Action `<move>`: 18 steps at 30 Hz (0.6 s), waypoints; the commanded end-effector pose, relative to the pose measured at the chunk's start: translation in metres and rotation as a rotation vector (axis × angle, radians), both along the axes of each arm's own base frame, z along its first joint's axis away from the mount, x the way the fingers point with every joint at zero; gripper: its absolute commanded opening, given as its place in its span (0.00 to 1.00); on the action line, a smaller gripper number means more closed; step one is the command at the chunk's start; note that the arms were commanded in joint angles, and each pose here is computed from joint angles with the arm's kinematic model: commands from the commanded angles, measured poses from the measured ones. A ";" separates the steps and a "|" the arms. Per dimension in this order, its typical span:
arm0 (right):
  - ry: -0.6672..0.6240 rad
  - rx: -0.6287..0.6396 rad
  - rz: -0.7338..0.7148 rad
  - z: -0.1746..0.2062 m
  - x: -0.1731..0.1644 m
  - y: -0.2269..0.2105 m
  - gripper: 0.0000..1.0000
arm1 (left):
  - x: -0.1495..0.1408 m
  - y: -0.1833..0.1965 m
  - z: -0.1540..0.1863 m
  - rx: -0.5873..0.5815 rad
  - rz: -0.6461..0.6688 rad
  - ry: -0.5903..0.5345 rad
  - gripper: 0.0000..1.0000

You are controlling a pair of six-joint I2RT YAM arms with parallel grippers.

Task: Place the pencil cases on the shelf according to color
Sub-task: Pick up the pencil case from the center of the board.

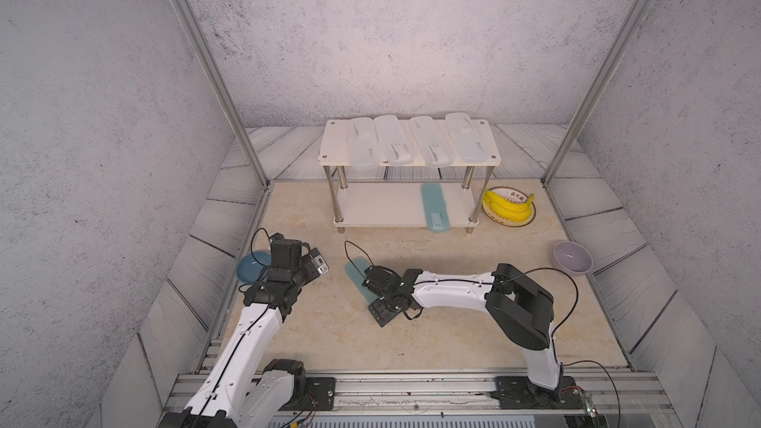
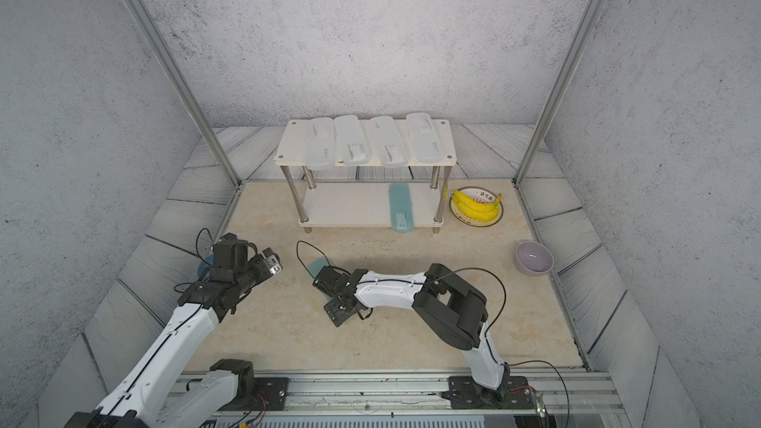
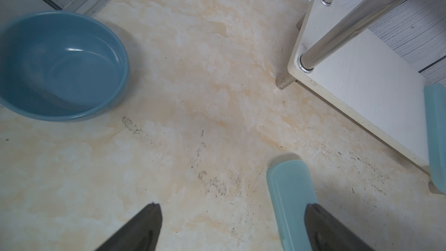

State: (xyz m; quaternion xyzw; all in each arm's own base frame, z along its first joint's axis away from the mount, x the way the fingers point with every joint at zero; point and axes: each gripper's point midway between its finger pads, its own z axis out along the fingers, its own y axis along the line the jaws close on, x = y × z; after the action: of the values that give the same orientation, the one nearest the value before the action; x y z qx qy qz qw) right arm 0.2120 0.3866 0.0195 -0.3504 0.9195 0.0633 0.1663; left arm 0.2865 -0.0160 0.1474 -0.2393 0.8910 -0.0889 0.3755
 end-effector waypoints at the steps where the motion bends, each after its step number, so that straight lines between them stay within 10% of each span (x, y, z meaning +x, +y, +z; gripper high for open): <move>1: 0.014 -0.080 -0.007 -0.023 -0.005 -0.014 0.78 | -0.001 0.003 0.001 -0.010 0.016 -0.007 0.99; 18: -0.271 0.101 -0.229 0.078 0.037 -0.038 0.50 | 0.004 -0.004 0.012 -0.027 -0.020 -0.028 0.99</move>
State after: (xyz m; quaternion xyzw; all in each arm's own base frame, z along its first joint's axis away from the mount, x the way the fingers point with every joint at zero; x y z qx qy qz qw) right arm 0.2282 0.3541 0.0568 -0.2971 0.9223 0.0313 0.2452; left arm 0.2866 -0.0184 0.1498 -0.2403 0.8893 -0.0983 0.3764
